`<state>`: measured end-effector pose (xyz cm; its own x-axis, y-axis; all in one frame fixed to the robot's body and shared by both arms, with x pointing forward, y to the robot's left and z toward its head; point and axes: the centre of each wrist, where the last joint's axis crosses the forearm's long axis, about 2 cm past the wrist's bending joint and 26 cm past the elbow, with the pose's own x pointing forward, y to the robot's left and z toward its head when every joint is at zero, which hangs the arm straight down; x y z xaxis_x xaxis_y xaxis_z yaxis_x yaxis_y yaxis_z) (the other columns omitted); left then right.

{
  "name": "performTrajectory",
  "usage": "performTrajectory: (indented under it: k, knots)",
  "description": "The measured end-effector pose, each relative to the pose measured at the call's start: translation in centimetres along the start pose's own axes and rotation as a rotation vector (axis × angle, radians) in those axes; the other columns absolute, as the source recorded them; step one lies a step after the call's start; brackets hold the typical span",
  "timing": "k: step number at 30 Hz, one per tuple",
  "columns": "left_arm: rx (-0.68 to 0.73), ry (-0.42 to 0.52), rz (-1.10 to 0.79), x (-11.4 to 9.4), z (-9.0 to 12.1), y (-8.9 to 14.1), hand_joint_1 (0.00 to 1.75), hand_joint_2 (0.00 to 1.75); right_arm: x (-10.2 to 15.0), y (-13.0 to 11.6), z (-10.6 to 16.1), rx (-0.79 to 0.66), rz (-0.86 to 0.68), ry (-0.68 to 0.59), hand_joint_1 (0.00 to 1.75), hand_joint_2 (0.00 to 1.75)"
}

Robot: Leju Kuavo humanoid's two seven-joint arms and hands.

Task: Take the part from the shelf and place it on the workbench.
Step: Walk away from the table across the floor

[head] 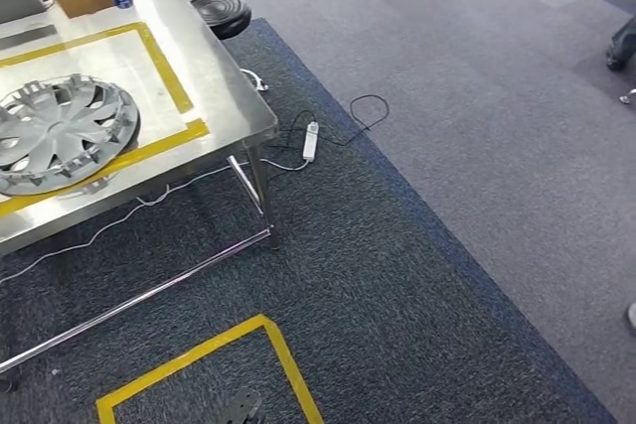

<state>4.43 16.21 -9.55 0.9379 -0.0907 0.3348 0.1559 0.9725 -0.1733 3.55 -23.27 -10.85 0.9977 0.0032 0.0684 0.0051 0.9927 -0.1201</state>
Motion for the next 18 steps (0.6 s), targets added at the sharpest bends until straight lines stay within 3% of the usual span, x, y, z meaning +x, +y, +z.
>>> performTrajectory:
  k: [18]
  knots:
    - [-0.011,0.012,0.026,-0.28,0.04,0.21,0.0,0.0,-0.01,0.07,0.0,0.022,-0.02,-0.015,0.0,0.0]
